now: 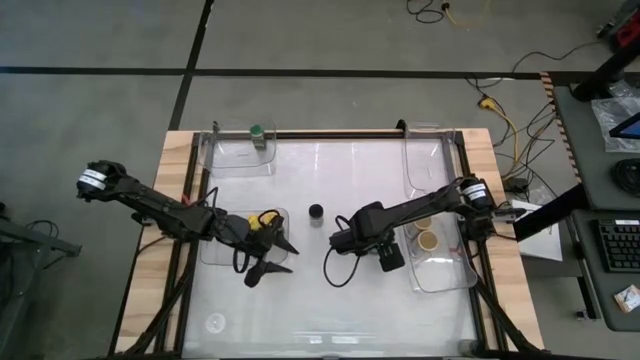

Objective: Sort spices by type
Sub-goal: Put the green spice bottle into the top left transparent bin

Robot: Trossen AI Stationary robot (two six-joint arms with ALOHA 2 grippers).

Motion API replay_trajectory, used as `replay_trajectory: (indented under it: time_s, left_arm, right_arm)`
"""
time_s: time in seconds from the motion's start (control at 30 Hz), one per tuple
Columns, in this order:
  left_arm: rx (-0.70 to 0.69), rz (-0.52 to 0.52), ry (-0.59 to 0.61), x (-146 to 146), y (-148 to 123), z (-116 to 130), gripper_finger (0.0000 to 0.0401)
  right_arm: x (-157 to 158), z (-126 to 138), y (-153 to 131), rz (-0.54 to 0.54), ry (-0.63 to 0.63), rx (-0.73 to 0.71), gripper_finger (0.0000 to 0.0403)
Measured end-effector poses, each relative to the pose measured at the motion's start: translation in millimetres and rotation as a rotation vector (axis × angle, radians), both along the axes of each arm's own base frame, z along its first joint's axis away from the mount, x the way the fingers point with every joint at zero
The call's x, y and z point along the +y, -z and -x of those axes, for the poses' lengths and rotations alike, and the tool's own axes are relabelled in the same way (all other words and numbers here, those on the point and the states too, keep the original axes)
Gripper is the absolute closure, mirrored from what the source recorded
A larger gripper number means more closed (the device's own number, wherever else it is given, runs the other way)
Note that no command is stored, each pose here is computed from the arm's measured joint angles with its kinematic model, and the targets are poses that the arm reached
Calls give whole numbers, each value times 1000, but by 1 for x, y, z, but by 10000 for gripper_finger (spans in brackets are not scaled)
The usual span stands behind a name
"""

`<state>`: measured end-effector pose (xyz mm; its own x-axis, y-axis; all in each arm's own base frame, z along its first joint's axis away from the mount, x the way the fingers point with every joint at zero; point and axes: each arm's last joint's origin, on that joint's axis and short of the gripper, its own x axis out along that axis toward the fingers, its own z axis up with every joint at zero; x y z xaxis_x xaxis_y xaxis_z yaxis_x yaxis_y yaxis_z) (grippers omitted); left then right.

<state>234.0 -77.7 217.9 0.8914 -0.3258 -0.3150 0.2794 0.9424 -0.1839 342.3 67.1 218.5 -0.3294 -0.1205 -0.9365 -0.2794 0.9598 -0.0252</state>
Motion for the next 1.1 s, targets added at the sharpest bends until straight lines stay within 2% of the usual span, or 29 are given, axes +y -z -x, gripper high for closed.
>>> replay_trajectory:
  time_s: [0.67, 1.1]
  left_arm:
    - [-8, -39, 17, 0, 1, 0, 170]
    - [-9, -40, 18, 0, 0, 0, 170]
  right_arm:
    - [-13, 1, 5, 20, 77, 19, 198]
    - [-13, -1, 6, 42, 76, -13, 140]
